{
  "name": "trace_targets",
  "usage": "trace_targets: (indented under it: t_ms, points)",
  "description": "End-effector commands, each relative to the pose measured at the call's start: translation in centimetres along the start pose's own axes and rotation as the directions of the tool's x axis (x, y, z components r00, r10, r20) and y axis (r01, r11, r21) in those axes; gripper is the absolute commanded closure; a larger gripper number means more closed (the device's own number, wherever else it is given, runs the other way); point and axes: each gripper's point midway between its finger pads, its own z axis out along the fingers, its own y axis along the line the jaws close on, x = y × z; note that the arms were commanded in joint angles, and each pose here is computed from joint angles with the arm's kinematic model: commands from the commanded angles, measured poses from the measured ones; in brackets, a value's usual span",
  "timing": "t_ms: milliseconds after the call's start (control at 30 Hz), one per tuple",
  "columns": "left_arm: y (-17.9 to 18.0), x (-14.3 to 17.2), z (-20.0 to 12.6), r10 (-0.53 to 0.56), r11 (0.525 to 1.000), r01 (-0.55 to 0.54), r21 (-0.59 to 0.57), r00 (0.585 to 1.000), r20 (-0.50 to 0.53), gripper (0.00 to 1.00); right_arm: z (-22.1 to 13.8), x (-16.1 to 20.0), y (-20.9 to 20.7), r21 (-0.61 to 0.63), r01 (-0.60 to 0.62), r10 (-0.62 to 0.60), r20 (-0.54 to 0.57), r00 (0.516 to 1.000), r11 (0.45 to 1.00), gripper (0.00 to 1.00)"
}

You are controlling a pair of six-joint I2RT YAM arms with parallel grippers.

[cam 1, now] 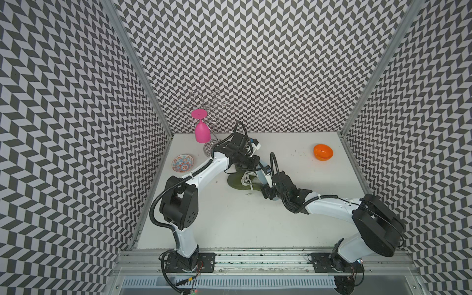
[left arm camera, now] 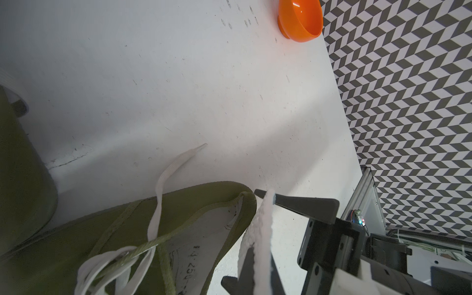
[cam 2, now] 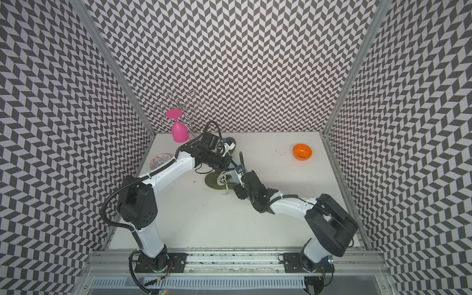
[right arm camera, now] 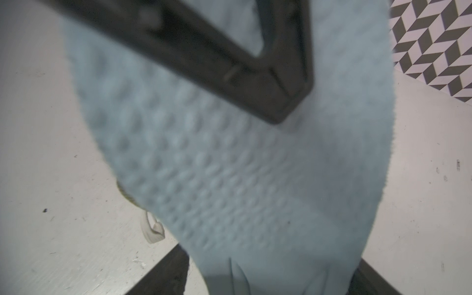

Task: Insert the insole into the shoe
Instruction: Pick up the insole from the center of the board.

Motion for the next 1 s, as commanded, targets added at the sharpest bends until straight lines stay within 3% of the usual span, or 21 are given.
trace_targets:
  t_ms: [0,100,333,433,533,800,967]
  points:
    - [-1.2,-0.7,-1.2,0.007,0.999,-0.01,0.046,0.999,0.047,1.0,-0.4,-2.1,0.1,0.019,-0.005,0.003,0.107,0.994,1.0,0.14]
    - [-1.3,-0.1,-1.3,-0.003,0.998,0.001,0.059,0.999,0.035,1.0,-1.2,-2.7,-0.3,0.032,-0.001,-0.004,0.153,0.988,0.999,0.18]
    - [-1.4,-0.3,-1.9,-0.001,0.998,-0.001,0.055,0.999,0.043,1.0,-1.6,-2.6,-0.5,0.043,0.037,-0.044,0.166,0.985,0.998,0.43]
    - [-1.3,-0.5,-2.0,-0.002,0.999,-0.001,0.048,0.999,0.051,1.0,-2.1,-2.7,-0.6,0.045,0.03,-0.038,0.178,0.983,0.999,0.47]
    - [-0.3,-0.7,-2.3,0.019,0.999,-0.017,-0.034,0.998,0.057,0.99,-2.5,-2.8,-0.6,0.033,0.023,-0.029,0.185,0.982,0.999,0.52]
    - [1.3,-1.5,-3.4,0.091,0.981,-0.073,-0.181,0.991,0.098,0.63,-2.4,-2.2,0.8,-0.046,0.046,-0.041,0.09,0.995,0.998,0.61]
    - [0.6,-2.6,-5.0,0.129,0.974,-0.096,-0.204,0.98,0.155,0.5,-2.4,-1.2,0.8,-0.054,0.066,-0.067,-0.029,0.997,0.996,0.65]
